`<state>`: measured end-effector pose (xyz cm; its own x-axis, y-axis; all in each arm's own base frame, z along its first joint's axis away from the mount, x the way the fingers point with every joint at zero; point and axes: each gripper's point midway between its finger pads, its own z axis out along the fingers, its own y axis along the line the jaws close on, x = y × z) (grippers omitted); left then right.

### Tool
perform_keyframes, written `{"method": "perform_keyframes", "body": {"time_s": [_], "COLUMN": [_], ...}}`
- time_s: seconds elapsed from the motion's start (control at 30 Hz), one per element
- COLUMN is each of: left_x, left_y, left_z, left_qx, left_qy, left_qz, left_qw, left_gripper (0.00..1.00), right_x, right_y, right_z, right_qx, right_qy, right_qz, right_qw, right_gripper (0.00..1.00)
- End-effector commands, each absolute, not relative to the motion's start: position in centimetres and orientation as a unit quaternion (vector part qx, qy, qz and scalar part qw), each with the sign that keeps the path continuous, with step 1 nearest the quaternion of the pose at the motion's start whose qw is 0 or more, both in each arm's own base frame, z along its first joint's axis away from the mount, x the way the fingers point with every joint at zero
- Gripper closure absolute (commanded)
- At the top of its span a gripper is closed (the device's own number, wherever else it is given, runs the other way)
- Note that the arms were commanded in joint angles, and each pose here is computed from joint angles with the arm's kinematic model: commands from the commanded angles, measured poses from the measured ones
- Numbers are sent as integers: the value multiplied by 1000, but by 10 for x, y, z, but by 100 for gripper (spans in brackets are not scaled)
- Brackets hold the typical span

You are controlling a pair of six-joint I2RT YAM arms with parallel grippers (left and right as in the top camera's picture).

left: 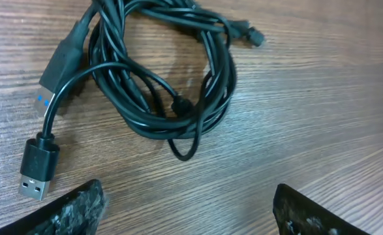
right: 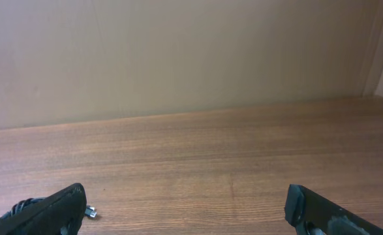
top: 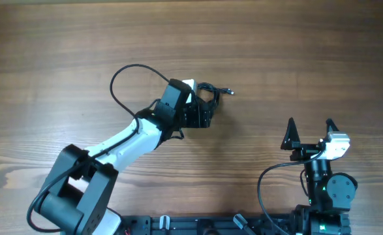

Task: Untangle cables
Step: 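Lower the left gripper onto the cable coil and close on it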

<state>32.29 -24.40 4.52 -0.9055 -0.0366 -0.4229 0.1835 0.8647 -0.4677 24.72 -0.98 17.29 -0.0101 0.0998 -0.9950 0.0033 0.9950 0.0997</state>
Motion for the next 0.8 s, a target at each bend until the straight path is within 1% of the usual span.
{"method": "perform_keyframes", "body": {"time_s": [0.0, 0.37, 0.77], "left_x": [327, 326, 324], "left_y": [-245, -244, -243], "left_z": [38, 34, 32], "left_qx": [34, 33, 33], "left_qy": [944, 946, 949], "left_qz": [-250, -247, -243], "left_qw": [211, 206, 200], "left_gripper": [14, 11, 4], "right_x": [247, 247, 247], "right_y": [-9, -9, -9], "right_z": [174, 174, 174], "right_qx": [28, 28, 28], "right_qy": [708, 708, 708], "right_qz": [29, 29, 29], "right_qw": [705, 705, 705], "right_gripper": [0, 0, 0]}}
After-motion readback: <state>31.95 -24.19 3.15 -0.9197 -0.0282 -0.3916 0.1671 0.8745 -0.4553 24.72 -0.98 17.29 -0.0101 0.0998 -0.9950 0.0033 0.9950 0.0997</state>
